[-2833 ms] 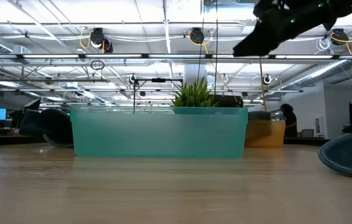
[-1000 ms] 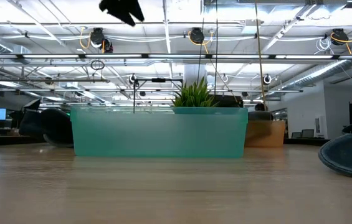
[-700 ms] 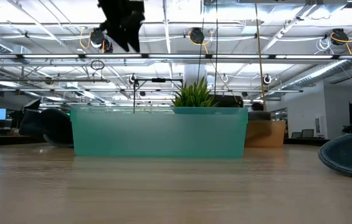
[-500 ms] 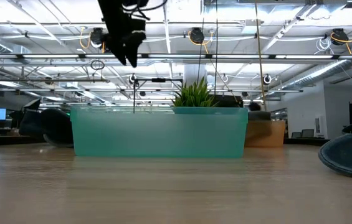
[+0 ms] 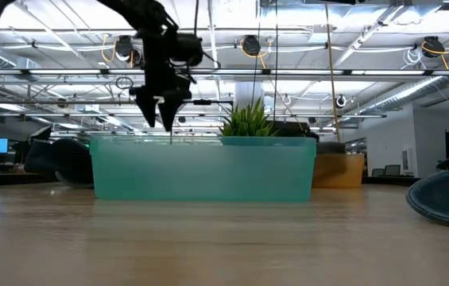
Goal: Pick & Place hat
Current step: Put the top gray cap into the orange bin
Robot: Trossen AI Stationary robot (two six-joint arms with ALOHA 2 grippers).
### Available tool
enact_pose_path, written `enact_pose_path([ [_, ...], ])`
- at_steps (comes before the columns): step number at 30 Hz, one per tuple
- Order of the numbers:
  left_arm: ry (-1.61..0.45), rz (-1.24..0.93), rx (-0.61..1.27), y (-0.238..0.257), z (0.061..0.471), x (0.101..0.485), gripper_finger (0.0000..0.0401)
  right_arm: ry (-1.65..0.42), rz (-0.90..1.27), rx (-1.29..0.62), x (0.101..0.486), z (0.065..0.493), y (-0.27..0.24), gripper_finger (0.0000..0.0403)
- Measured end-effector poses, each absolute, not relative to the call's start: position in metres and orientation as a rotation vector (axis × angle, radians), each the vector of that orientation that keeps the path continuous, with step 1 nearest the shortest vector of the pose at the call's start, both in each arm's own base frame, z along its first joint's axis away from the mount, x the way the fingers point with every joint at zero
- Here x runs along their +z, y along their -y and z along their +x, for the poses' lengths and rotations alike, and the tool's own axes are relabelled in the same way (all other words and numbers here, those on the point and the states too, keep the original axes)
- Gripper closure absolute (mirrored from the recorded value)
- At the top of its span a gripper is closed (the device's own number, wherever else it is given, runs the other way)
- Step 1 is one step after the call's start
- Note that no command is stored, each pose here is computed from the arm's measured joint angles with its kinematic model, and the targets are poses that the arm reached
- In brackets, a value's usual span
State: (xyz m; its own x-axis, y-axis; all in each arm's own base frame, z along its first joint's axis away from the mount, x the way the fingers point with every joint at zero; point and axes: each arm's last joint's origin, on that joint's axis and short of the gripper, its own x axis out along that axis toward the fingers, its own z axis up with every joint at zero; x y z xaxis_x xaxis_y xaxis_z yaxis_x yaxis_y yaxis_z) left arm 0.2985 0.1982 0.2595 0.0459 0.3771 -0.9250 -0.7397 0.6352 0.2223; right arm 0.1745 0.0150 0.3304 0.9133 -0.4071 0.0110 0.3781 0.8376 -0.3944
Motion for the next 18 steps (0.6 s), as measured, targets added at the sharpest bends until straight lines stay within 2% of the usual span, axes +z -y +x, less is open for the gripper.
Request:
enact_pose_path([
  [9, -1.4, -0.418, 0.808, -0.202, 0.318, 0.209, 0.0088, -0.077, -0.403, -0.415, 0.33, 0.175, -0.015, 0.0064],
  [18, -1.488, -0.432, 0.799, -0.204, 0.321, 0.185, 0.0086, -0.078, -0.404, -0.414, 0.33, 0.175, -0.015, 0.0064],
])
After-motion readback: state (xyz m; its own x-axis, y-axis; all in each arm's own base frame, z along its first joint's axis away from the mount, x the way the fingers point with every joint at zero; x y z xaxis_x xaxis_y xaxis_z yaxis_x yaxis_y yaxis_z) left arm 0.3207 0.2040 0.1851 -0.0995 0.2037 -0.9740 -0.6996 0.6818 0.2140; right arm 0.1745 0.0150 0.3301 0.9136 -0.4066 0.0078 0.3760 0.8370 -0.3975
